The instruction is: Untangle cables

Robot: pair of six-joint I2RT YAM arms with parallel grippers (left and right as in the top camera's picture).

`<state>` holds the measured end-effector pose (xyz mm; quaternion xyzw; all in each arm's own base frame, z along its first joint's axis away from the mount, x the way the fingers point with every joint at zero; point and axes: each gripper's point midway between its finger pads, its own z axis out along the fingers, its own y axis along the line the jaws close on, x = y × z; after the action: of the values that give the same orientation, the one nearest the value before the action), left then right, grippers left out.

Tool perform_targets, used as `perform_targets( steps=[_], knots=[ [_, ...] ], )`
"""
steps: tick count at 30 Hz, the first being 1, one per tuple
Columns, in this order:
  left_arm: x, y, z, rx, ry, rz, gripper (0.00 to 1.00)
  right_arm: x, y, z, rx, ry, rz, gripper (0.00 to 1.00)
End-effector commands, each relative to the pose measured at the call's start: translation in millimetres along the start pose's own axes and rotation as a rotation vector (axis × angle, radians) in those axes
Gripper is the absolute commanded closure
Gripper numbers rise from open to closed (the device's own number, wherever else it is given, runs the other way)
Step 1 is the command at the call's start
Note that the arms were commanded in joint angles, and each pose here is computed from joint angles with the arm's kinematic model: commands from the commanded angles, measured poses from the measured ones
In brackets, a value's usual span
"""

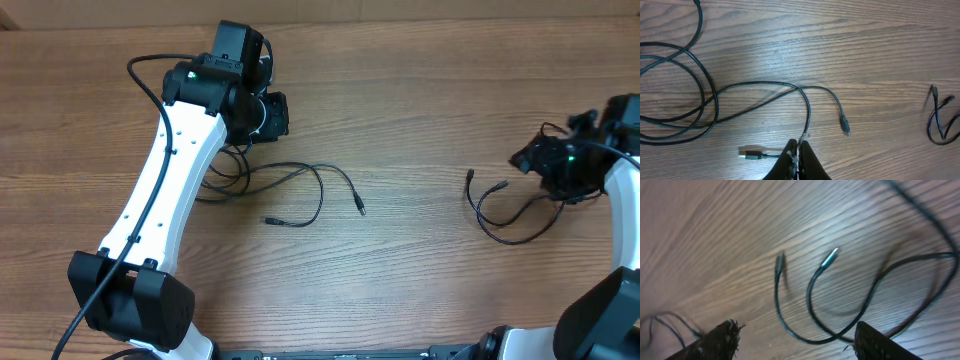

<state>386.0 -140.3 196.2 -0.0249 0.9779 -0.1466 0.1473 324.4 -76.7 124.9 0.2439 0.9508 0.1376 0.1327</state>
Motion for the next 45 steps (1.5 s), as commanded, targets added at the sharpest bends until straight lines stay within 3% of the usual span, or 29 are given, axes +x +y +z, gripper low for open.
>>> perform_targets(
  steps=[1, 8, 12, 23, 25, 29, 33, 38, 40, 45],
  knots=[
    [-1.2, -6.0, -14.6, 0.024, -0.032, 0.013, 0.96, 6.8, 9.0, 6.0, 0.042, 0.017, -0.114, 0.27],
    [-1.2, -5.8, -14.6, 0.024, -0.033, 0.013, 0.96, 36.4, 21.3, 40.4, 0.073, 0.077, -0.244, 0.23],
    [-1.2, -5.9, -14.6, 0.024, -0.032, 0.013, 0.96, 46.4, 4.4, 58.3, 0.188, 0.076, -0.286, 0.22],
    [-1.1, -6.0, -14.6, 0.024, -0.032, 0.013, 0.96, 58.2, -13.4, 97.5, 0.201, 0.006, -0.242, 0.28],
    [-1.1, -5.8, -14.6, 0.024, -0.032, 0.013, 0.96, 58.7, -14.5, 101.0, 0.199, -0.005, -0.243, 0.31],
    [-1.1, -5.9, -14.6, 0.024, -0.032, 0.012, 0.96, 56.6, -14.6, 103.6, 0.195, -0.023, -0.241, 0.48],
    [-0.5, -5.7, -14.6, 0.023, -0.029, 0.012, 0.96, 53.7, -14.0, 105.0, 0.190, -0.047, -0.183, 0.53],
    [1.5, -4.9, -14.6, 0.020, -0.021, 0.010, 0.96, 53.4, -15.4, 105.1, 0.197, -0.052, -0.144, 0.53],
    [1.3, -4.9, -14.6, 0.020, -0.022, 0.010, 0.96, 59.2, -10.2, 106.3, 0.162, -0.026, -0.142, 0.46],
    [1.5, -4.8, -14.5, 0.020, -0.022, 0.010, 0.96, 66.0, -2.6, 107.5, 0.112, 0.004, -0.139, 0.46]
  ],
)
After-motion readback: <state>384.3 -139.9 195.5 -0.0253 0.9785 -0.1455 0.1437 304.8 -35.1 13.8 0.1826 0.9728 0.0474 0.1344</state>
